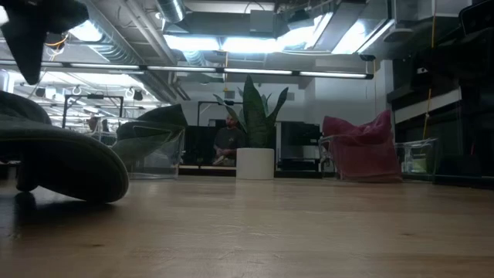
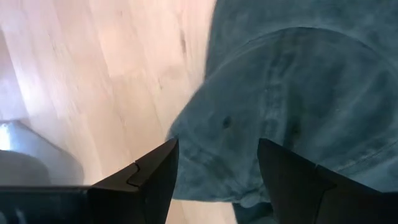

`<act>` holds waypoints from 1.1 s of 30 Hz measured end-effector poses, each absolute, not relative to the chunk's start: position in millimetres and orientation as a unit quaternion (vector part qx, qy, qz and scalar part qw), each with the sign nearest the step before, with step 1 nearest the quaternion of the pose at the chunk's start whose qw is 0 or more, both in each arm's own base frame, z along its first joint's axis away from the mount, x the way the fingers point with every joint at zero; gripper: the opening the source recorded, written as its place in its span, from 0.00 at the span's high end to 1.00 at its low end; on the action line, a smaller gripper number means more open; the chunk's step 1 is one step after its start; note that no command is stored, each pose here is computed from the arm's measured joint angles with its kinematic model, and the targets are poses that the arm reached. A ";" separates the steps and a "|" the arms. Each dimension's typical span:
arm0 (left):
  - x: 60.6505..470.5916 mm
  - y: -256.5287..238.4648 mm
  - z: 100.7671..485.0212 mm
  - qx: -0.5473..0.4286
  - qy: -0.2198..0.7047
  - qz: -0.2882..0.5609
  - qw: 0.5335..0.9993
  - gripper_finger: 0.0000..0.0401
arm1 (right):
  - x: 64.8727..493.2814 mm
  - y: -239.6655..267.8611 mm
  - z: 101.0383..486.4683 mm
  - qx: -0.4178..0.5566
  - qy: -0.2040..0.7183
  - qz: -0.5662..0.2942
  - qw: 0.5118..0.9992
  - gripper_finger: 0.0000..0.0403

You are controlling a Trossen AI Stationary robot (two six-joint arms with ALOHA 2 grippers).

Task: Pick & Place hat
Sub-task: Put the right black cap into the left transparent bin

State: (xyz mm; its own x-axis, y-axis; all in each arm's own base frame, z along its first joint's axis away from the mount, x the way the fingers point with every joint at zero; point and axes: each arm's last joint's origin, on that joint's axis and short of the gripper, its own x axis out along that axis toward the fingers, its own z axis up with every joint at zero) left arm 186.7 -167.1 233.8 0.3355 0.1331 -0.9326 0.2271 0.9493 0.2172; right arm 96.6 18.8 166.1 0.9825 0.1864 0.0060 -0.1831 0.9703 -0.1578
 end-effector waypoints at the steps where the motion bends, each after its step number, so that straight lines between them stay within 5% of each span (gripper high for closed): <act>1: 186.6 -164.5 234.4 0.150 0.576 -0.028 0.803 0.47 | 96.6 18.8 166.1 -0.079 -0.010 0.093 0.993 0.94; 8: 189.7 -151.9 240.3 0.105 0.593 -0.048 0.797 0.46 | 96.6 18.8 166.1 -0.079 -0.010 0.093 0.993 0.94; 17: 206.9 -164.2 237.1 0.107 0.563 -0.190 0.797 0.47 | 96.6 18.8 166.1 -0.079 -0.010 0.093 0.993 0.94; 33: 228.1 -172.9 197.7 0.149 0.596 -0.159 0.773 0.47 | 96.6 18.8 166.0 -0.079 -0.010 0.093 0.993 0.94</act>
State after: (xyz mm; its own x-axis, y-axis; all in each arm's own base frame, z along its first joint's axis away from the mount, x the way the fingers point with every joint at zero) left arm 228.1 -172.9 197.7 0.2384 -0.0693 -0.9687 0.4236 0.9050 0.0396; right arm 96.6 18.8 166.0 0.9825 0.1862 0.0055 -0.1830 0.9704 -0.1578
